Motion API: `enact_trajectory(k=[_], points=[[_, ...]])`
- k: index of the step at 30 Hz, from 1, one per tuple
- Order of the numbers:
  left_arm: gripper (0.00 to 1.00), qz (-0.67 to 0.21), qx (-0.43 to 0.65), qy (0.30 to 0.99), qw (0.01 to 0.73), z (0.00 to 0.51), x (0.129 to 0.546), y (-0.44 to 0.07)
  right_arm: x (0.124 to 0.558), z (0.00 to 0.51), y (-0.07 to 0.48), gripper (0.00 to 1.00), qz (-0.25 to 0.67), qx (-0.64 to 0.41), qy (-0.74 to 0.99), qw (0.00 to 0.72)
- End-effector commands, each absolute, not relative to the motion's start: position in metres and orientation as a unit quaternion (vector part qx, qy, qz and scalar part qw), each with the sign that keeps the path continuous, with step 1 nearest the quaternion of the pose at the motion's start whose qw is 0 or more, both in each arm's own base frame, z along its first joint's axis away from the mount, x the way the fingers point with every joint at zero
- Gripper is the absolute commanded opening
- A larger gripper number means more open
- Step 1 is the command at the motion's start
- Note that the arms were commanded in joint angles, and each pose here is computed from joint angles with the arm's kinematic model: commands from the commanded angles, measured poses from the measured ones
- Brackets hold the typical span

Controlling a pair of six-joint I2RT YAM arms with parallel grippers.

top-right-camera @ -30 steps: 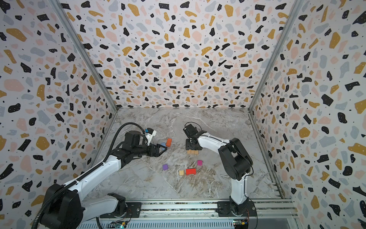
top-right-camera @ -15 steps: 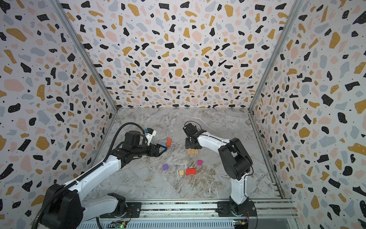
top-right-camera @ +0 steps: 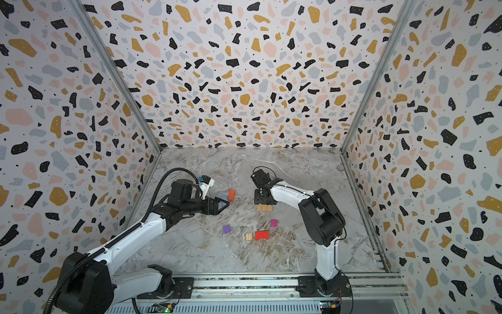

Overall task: Build the wood block tower
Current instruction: 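Lower the orange block onto the tops of the bars and open the right gripper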

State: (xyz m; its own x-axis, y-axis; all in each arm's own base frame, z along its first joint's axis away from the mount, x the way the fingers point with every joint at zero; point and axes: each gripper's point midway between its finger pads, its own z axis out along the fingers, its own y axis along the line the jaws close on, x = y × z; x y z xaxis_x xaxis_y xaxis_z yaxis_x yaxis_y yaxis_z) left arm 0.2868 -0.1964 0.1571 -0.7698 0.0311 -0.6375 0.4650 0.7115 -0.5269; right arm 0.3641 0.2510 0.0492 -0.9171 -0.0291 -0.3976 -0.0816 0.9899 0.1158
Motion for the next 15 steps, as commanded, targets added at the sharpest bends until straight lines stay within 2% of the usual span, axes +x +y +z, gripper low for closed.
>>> enact_trajectory(k=[1, 15], points=[[0.95, -0.354, 0.147, 0.865, 0.324, 0.1661, 0.2887, -0.1981, 0.3621, 0.049, 0.2487, 0.5, 0.058, -0.023, 0.978, 0.2], [0.95, -0.354, 0.147, 0.865, 0.324, 0.1658, 0.2887, -0.1976, 0.3614, 0.0485, 0.2462, 0.52, 0.052, -0.023, 0.978, 0.201]])
